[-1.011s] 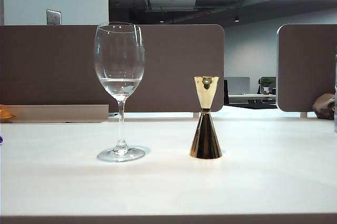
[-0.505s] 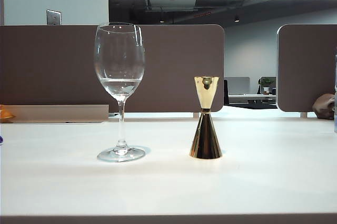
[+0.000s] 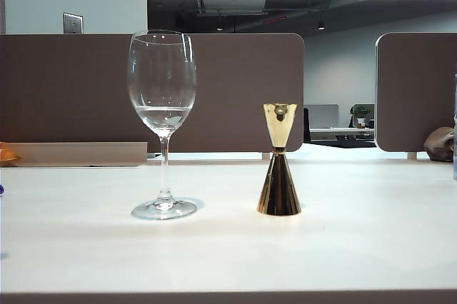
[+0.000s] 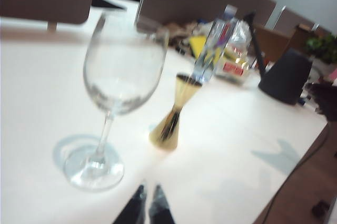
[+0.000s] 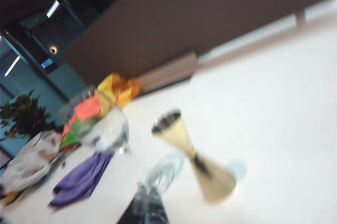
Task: Pick up the jigger and pour the water inside into the glass.
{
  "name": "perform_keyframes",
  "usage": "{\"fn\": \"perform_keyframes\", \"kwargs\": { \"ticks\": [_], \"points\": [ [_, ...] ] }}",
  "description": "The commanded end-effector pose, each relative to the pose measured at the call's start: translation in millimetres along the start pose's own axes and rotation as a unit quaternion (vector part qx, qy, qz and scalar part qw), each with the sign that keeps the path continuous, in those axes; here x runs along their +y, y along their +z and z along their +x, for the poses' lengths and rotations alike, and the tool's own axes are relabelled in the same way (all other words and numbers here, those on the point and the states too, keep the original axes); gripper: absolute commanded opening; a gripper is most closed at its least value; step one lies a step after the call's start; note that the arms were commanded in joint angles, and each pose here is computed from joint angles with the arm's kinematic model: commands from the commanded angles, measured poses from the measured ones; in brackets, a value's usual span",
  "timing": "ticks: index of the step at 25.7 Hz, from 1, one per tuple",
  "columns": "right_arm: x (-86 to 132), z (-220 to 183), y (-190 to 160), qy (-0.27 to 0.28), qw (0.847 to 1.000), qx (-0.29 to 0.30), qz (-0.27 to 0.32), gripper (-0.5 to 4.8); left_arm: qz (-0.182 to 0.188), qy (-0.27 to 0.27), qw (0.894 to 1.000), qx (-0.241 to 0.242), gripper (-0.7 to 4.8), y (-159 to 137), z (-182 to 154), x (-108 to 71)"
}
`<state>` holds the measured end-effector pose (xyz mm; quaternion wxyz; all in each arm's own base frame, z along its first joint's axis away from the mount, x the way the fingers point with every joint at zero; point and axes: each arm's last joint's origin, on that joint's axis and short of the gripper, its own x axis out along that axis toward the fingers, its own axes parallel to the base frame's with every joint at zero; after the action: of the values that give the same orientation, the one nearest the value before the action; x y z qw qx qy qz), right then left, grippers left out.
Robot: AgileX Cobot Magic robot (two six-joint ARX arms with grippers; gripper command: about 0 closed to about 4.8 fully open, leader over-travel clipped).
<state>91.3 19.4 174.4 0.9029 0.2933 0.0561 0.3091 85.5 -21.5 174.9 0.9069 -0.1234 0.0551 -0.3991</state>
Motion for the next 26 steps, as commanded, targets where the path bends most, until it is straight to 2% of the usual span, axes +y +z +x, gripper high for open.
{"fn": "perform_keyframes", "kwargs": {
  "ticks": [1, 3, 8, 11, 15, 18, 22, 26],
  "points": [
    [-1.5, 0.0, -5.4, 0.017, 0.999, 0.038, 0.020, 0.05, 0.026, 0.015, 0.999, 0.031, 0.23, -7.7, -0.4, 2.3],
    [-1.4, -0.1, -5.6, 0.020, 0.999, 0.040, 0.010, 0.26, 0.027, 0.036, 0.998, 0.040, 0.23, -10.6, -0.6, 4.0],
    [-2.4, 0.0, -4.8, 0.003, 0.999, 0.027, -0.045, 0.26, 0.036, 0.073, 0.996, 0.035, 0.23, -10.2, -0.9, 6.2],
    [-1.8, -0.5, -2.8, -0.017, 0.998, 0.022, -0.056, 0.26, 0.041, 0.075, 0.996, 0.031, 0.23, -9.2, -0.8, 6.2],
    [7.4, -3.6, 7.8, -0.042, 0.992, 0.025, -0.114, 0.26, 0.042, 0.074, 0.996, 0.029, 0.23, -8.8, -0.8, 6.1],
    [19.3, -8.2, 21.2, -0.072, 0.988, 0.017, -0.134, 0.26, 0.041, 0.074, 0.996, 0.030, 0.23, -9.0, -0.7, 6.1],
    [54.5, -23.5, 53.0, -0.094, 0.983, -0.009, -0.158, 0.17, 0.041, 0.074, 0.996, 0.030, 0.23, -9.2, -0.7, 6.2],
    [74.7, -35.4, 66.5, -0.115, 0.977, 0.028, -0.175, 0.07, 0.041, 0.074, 0.996, 0.030, 0.23, -9.2, -0.7, 6.2]
  ]
}}
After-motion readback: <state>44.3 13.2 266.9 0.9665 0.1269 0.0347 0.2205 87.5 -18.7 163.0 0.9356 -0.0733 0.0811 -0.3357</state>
